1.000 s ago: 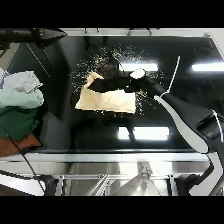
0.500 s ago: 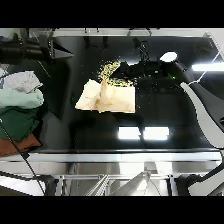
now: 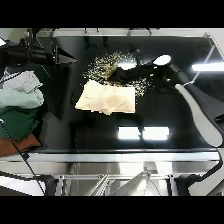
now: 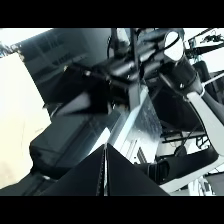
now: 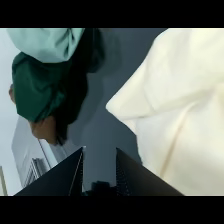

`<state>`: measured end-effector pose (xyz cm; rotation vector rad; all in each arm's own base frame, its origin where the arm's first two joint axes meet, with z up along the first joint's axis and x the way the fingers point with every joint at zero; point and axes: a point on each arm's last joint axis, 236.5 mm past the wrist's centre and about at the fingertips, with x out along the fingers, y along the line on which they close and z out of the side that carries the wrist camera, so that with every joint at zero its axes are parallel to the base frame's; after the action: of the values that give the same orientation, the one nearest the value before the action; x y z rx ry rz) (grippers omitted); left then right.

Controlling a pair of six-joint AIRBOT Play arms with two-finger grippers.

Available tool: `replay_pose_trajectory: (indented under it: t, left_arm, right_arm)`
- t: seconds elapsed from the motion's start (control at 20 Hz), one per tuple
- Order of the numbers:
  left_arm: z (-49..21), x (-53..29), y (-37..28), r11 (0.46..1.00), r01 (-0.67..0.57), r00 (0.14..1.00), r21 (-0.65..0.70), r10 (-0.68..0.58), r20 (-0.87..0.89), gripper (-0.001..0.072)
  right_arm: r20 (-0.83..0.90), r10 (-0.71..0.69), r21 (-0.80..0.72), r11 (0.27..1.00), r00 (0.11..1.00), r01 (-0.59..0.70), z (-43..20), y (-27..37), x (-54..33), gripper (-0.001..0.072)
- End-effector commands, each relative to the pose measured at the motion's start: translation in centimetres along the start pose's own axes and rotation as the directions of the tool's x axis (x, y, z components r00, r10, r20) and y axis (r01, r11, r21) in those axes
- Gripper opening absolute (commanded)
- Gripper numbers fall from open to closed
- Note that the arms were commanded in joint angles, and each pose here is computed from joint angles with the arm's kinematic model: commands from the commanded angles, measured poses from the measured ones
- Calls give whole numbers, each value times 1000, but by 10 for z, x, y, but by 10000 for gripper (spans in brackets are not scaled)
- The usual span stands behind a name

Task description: Fold the shirts.

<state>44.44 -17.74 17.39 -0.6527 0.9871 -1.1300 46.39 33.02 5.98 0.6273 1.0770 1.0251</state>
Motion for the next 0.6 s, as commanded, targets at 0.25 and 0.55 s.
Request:
replay_pose_trajectory:
  t: [0.25,0.55]
  left_arm:
    - [-17,-4,-4,998,26,997,56,-22,-69,4]
    - [-21,1,-9,998,39,995,58,-33,-89,5]
  right_arm:
    - [-123,-217,167,957,968,235,-58,-93,-117,222]
    - [-179,-322,375,851,930,367,-107,-185,-115,537]
